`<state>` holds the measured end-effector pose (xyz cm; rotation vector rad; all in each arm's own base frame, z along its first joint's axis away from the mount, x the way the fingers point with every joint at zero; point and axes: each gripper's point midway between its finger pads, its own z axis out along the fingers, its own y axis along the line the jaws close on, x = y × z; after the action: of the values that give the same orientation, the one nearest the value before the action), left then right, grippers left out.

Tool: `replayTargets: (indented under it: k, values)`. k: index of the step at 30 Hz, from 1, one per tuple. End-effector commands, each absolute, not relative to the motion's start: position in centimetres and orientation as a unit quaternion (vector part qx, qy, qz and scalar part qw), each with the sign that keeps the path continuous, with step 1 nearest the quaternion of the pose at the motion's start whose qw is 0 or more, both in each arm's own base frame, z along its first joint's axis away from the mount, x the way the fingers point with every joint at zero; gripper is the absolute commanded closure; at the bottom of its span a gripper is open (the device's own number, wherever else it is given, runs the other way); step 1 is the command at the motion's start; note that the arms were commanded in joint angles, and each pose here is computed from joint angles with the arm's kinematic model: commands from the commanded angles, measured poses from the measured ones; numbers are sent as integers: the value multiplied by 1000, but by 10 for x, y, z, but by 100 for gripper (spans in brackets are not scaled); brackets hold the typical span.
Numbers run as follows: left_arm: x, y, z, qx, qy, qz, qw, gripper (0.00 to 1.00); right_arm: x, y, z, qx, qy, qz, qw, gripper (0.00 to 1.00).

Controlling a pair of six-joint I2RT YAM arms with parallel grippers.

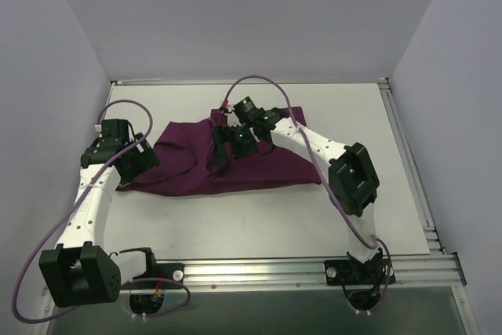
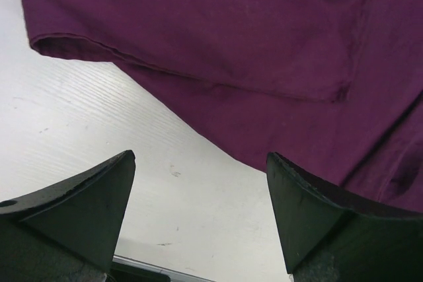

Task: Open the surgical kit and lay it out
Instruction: Open the surgical kit at the center of the board.

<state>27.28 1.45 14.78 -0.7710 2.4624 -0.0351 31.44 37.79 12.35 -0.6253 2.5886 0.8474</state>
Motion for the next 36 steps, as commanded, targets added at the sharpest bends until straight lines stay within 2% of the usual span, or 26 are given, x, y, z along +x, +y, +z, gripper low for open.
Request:
replayTargets:
  k: [1, 17, 25, 36]
  values:
    - [281, 1, 164, -274, 911, -49, 305, 11, 305, 403, 129, -220, 909, 306, 177, 24]
    - [280, -5, 165, -257, 916, -64, 303, 11, 298, 427, 116, -194, 919, 299, 169, 30]
    - [282, -4, 166, -250, 917, -61, 304, 11, 311, 431, 107, -185, 928, 274, 170, 42]
    - [287, -6, 166, -247, 918, -66, 303, 11, 302, 440, 105, -221, 926, 262, 161, 39]
